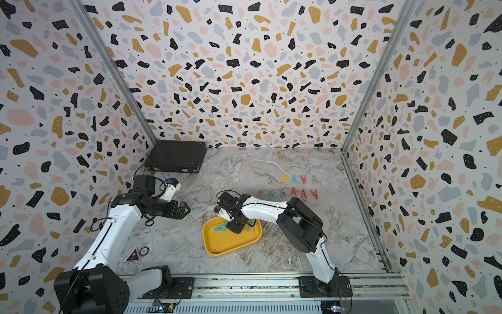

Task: Take the clothespins out of the storage box
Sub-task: Pick up the clothespin from the storage box, then place the clothespin at the center of the board.

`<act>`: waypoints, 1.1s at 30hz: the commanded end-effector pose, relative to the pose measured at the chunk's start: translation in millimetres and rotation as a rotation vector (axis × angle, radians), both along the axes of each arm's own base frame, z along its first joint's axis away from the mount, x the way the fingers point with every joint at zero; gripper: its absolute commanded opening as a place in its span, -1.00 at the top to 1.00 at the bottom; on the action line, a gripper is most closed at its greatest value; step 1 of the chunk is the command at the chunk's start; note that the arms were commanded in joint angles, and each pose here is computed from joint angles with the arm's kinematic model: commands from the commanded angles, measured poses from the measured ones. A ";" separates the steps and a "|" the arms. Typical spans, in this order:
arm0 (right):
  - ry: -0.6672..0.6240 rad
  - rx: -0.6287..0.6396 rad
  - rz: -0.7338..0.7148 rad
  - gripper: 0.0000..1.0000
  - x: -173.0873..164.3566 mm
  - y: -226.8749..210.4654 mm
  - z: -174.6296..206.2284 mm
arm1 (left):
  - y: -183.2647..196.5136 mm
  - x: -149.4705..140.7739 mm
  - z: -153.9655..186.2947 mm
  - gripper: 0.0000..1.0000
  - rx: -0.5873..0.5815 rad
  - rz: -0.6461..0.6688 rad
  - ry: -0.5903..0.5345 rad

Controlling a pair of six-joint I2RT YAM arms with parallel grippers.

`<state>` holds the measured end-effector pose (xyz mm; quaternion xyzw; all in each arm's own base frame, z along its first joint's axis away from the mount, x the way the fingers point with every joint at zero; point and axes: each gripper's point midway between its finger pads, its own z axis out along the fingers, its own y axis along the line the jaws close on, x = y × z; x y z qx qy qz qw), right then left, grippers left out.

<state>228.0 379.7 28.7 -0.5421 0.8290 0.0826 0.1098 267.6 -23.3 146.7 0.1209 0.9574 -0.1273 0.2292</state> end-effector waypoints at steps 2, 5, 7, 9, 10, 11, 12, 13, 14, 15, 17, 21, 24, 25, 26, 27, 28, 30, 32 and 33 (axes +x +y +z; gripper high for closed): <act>0.005 0.048 -0.004 0.72 -4.6 1.0 22.4 | -1.6 -0.8 -1.5 -0.99 -0.016 -0.004 -0.002; 0.004 0.071 -0.007 0.83 -7.1 0.5 34.4 | -1.6 -0.6 -1.2 -0.99 -0.016 -0.004 -0.003; 0.003 0.083 -0.013 0.93 -8.7 -1.3 40.8 | -1.6 -0.6 -1.4 -1.00 -0.016 -0.004 -0.002; 0.000 0.086 -0.018 0.97 -10.4 -4.2 46.9 | -1.6 -0.8 -1.6 -0.99 -0.016 -0.005 -0.003; -0.001 0.086 -0.024 0.99 -11.0 -6.0 49.7 | -1.7 -0.9 -1.6 -0.99 -0.016 -0.005 -0.002; -0.003 0.086 -0.030 1.00 -11.5 -8.1 52.6 | -1.6 -0.8 -1.6 -0.99 -0.015 -0.005 -0.003; -0.004 0.093 -0.034 1.00 -12.1 -9.1 55.2 | -1.6 -0.6 -1.6 -0.99 -0.016 -0.005 -0.003; -0.006 0.099 -0.039 1.00 -13.2 -10.7 58.3 | -1.7 -1.0 -1.2 -0.99 -0.015 -0.006 -0.004; -0.007 0.105 -0.044 1.00 -14.6 -12.0 61.2 | -1.6 -0.8 -1.3 -0.99 -0.015 -0.006 -0.004; -0.011 0.110 -0.053 1.00 -14.4 -13.1 64.8 | -1.6 -0.7 -1.5 -0.99 -0.015 -0.006 -0.004; -0.016 0.119 -0.066 1.00 -15.3 -16.2 71.2 | -1.6 -0.9 -1.5 -1.00 -0.017 -0.005 -0.003; -0.037 0.141 -0.100 1.00 -14.7 -21.5 87.1 | -1.8 -0.7 -1.2 -0.99 -0.017 -0.006 -0.002; -0.058 0.167 -0.148 1.00 -9.9 -27.0 102.2 | -2.1 -0.5 -1.0 -1.00 -0.018 -0.006 -0.003; -0.060 0.177 -0.175 1.00 -7.0 -29.8 107.2 | -1.8 -0.7 -1.4 -1.00 -0.018 -0.005 -0.002; -0.059 0.189 -0.205 1.00 -3.1 -33.8 112.3 | -2.2 -0.7 -1.1 -0.99 -0.020 -0.006 -0.002; -0.058 0.197 -0.233 1.00 0.2 -38.2 116.5 | -2.2 -0.8 -1.0 -0.99 -0.020 -0.007 -0.003; -0.065 0.203 -0.264 1.00 5.0 -43.5 120.7 | -2.3 -0.6 -0.9 -0.99 -0.020 -0.007 -0.003; -0.078 0.208 -0.332 1.00 14.6 -57.2 127.0 | -2.5 -0.8 -1.6 -0.99 -0.021 -0.008 0.000; -0.073 0.221 -0.419 1.00 25.6 -74.6 132.3 | -2.9 -1.2 -2.0 -1.00 -0.023 -0.009 0.002; -0.066 0.229 -0.458 1.00 29.8 -82.7 133.4 | -2.6 -1.2 -2.2 -0.99 -0.022 -0.009 0.003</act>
